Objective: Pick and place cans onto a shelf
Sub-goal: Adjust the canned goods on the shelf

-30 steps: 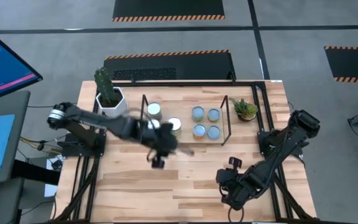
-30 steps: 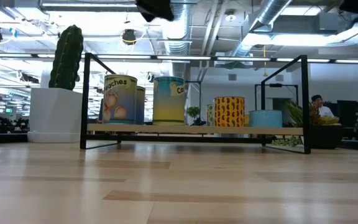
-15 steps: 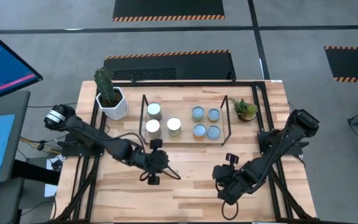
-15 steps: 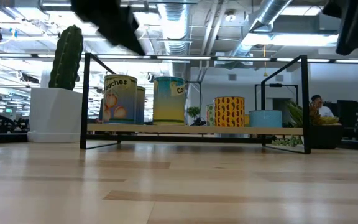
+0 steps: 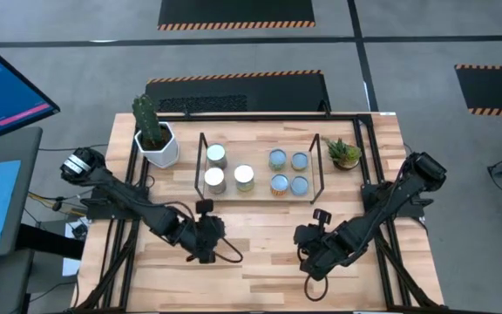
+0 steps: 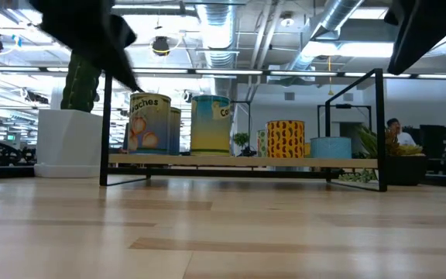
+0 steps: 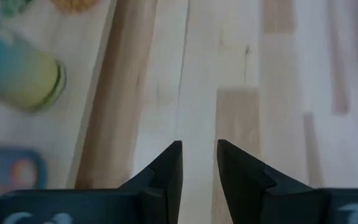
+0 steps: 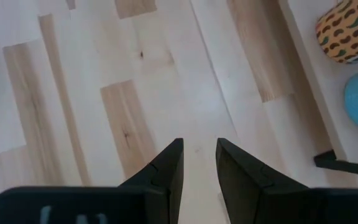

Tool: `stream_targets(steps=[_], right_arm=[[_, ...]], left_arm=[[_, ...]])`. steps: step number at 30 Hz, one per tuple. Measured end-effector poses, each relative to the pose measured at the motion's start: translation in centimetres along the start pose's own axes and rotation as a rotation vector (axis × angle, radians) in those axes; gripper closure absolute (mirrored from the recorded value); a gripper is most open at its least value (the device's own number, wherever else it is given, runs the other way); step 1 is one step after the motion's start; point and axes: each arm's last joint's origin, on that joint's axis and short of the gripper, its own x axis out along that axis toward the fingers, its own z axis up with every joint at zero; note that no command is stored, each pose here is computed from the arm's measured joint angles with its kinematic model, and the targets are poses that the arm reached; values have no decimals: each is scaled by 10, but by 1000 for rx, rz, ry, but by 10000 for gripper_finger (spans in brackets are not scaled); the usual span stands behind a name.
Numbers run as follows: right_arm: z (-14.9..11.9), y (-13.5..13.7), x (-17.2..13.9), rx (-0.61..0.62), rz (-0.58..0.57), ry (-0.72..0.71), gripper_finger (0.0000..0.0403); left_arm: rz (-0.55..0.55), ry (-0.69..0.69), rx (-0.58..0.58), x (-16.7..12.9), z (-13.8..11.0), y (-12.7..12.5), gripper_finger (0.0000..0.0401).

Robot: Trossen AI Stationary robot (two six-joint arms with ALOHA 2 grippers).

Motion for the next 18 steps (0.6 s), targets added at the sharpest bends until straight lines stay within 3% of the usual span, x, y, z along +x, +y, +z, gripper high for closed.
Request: stream_targets(steps=[7, 12, 18], right_arm=[[7, -7, 4, -60, -57, -44, 285], [16, -19, 8, -53, -191, -130, 285], [30, -37, 16, -93, -281, -114, 285]], left_arm=[[147, 39, -13, -7, -15, 0, 312], [201, 23, -3, -10, -19, -2, 312], [238, 46, 20, -11, -23, 0, 312]])
